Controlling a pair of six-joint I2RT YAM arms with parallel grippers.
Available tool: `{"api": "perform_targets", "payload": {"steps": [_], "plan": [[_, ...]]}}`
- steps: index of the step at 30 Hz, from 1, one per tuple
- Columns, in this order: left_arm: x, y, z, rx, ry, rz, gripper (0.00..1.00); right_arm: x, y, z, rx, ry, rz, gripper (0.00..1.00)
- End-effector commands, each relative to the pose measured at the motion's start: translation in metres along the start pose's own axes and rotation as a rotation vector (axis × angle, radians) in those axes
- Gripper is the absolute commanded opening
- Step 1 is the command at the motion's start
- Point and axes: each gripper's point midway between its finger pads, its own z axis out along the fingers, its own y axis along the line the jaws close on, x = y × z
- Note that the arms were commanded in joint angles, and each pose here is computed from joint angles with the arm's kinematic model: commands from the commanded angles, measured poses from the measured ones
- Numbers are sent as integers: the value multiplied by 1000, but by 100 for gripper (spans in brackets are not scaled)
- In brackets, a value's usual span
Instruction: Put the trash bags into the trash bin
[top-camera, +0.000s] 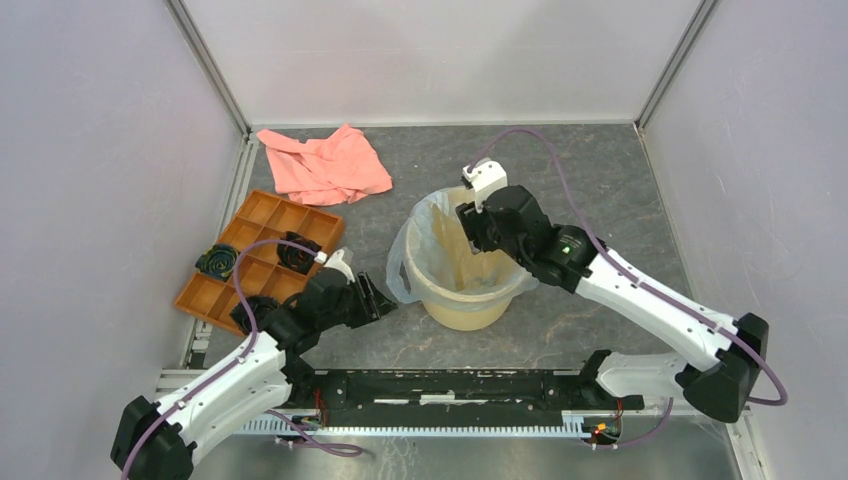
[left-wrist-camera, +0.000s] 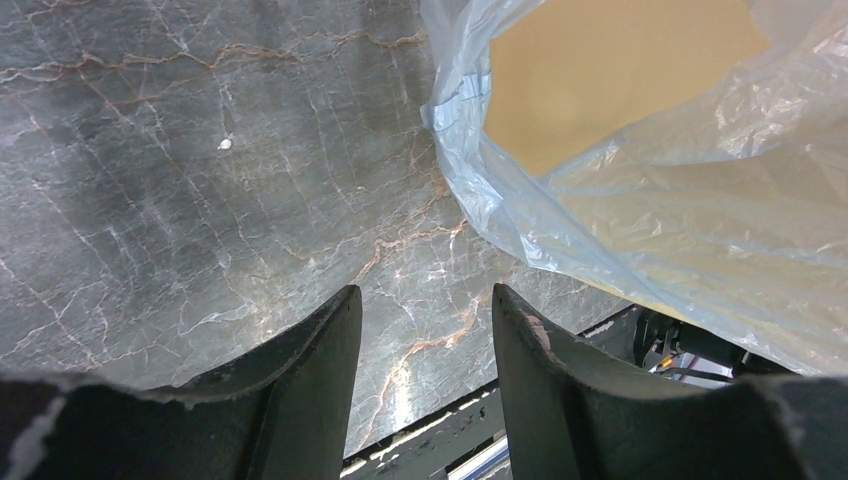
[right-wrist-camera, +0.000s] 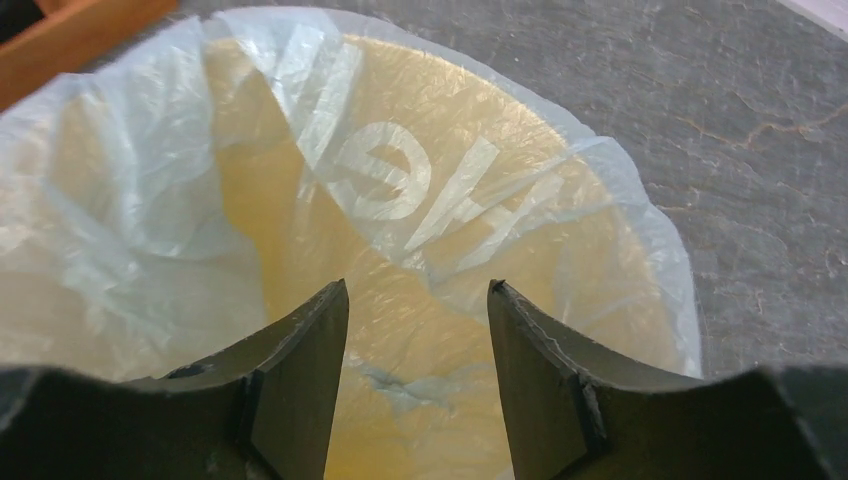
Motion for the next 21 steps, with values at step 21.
{"api": "perform_targets", "payload": {"steps": [21], "plan": [[-40, -50, -47, 140, -142, 48, 86, 11, -6, 56, 161, 0, -43, 48]]}}
